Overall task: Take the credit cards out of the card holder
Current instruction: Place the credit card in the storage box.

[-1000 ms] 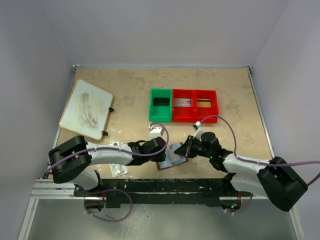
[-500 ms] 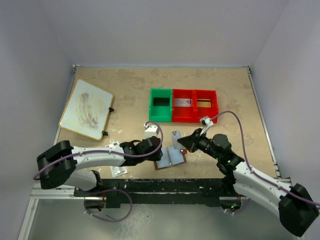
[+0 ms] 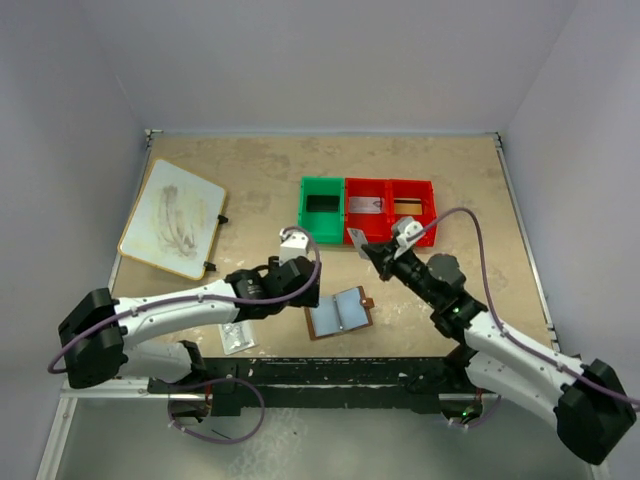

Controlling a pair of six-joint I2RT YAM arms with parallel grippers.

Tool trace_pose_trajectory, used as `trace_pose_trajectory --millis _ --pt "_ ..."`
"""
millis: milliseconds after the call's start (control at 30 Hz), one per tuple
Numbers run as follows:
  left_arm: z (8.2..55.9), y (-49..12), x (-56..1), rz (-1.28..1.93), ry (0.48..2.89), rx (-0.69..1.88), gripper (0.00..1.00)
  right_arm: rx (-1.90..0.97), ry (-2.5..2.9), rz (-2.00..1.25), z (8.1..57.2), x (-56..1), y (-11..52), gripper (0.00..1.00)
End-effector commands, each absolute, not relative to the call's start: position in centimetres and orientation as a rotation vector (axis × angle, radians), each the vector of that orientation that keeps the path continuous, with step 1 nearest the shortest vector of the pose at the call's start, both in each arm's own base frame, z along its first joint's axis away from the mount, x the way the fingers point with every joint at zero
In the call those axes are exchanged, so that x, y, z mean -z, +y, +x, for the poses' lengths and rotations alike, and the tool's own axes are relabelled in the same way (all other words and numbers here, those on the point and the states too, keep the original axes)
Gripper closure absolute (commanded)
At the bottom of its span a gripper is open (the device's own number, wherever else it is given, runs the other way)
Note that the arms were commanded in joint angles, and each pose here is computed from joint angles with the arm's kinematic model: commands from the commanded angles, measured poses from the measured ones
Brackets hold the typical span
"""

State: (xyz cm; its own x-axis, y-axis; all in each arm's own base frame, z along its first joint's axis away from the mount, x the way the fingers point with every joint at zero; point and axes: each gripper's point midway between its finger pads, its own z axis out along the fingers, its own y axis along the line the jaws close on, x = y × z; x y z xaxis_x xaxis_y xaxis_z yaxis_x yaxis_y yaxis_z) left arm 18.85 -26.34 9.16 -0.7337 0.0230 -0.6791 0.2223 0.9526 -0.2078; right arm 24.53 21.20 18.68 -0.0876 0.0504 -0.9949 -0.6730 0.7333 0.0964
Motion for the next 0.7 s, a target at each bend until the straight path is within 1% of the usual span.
trace_pose_trajectory --millis 0,133,233,333,433,533,667 --pt "21.9 -22.4 -13.5 0.082 2.305 0.267 0.31 -0.332 1.454 -0.583 29.5 -22.2 20.1 1.0" --pt "23.3 -18.7 -17.1 0.005 2.259 0.209 0.22 -0.233 1.432 -0.615 32.2 -22.8 19.5 1.0" --pt "24.0 -16.7 -20.1 0.011 2.23 0.109 0.22 -0.179 1.458 -0.631 34.6 -22.4 17.9 1.0" --pt "24.5 -15.1 -21.6 0.041 2.215 -0.025 0.22 -0.15 1.484 -0.682 36.2 -21.6 17.2 1.0" --pt "24.8 -14.1 -21.6 0.06 2.204 -0.101 0.21 -0.14 1.48 -0.805 36.8 -20.7 18.1 1.0" --pt "24.9 -13.4 -20.5 0.039 2.176 -0.12 0.21 -0.103 1.473 -0.904 37.7 -20.5 18.6 1.0" --pt "24.7 -12.7 -18.7 -0.004 2.161 -0.131 0.21 0.049 1.401 -1.005 39.0 -21.3 18.0 1.0"
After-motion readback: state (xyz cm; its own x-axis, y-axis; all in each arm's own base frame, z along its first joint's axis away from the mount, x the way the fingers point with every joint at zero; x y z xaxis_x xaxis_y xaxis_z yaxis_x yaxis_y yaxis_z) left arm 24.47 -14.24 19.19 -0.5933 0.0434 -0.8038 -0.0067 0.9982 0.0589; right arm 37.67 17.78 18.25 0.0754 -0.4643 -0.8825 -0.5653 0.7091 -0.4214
